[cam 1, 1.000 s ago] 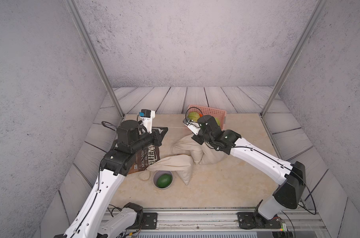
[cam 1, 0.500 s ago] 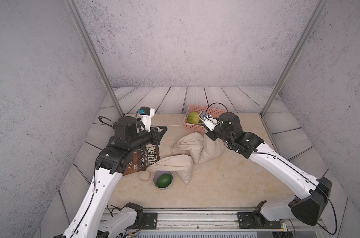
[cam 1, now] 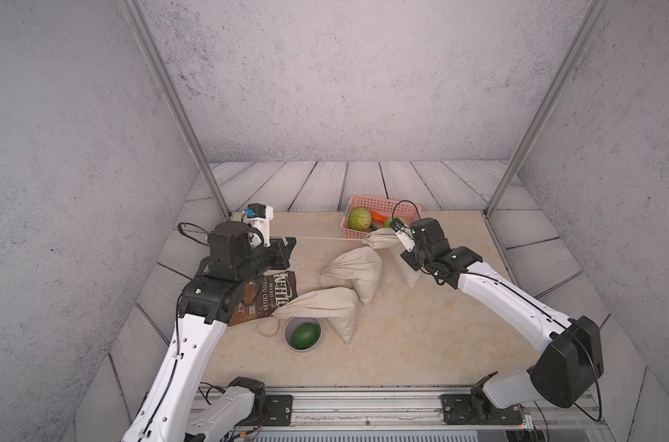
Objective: Close the soil bag
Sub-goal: Frap the soil bag at the center of the board.
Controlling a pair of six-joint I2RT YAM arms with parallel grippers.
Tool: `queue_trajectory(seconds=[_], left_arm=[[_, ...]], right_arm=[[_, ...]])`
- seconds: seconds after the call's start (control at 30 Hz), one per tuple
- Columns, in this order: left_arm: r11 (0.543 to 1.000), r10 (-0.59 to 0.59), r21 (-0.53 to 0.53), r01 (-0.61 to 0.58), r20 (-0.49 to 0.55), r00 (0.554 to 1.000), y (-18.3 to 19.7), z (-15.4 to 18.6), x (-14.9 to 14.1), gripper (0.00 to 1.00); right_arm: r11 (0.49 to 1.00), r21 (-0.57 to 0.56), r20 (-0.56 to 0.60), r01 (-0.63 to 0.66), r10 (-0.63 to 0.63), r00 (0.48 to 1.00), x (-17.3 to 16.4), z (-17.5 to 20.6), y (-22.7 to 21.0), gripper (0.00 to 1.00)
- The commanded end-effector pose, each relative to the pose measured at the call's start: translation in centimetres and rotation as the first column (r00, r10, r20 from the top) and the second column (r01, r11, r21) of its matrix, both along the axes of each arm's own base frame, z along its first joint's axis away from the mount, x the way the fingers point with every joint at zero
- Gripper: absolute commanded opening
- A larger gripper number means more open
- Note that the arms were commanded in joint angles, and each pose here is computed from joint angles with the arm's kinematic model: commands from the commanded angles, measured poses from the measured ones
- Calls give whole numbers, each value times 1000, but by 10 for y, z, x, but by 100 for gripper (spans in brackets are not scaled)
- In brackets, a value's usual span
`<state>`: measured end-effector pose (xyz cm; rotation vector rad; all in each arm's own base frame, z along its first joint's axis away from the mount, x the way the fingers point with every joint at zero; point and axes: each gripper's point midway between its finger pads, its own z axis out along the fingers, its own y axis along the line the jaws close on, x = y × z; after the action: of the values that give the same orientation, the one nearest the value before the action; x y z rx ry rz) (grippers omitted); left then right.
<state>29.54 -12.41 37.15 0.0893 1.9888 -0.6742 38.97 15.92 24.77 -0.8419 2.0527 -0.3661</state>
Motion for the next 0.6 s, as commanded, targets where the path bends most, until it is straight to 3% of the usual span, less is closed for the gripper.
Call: queue_trajectory(seconds=[0.0,0.13,0.23,0.37,0.57], left_arm=[[994,106,-24,-104,155,982,24,43,5,0],[998,-11,-57,17,113,994,1,25,8,0],[995,-64,-72,71,93,994,-10,18,9,0],[991,-102,-74,110,100,990,-21,24,7,0],[986,-134,-84,145,126,983,-26,38,1,0]], right_arm=[[991,-39,-47,127,-129,991,-8,-7,-42,7],[990,142,-218,-11,42,975,-27,-49,2,17],[967,230,-241,-107,163,957,-41,-61,35,32],[928,260,-152,-266,312,938,-55,-33,78,51],[820,299,57,-489,496,866,-76,31,150,62]])
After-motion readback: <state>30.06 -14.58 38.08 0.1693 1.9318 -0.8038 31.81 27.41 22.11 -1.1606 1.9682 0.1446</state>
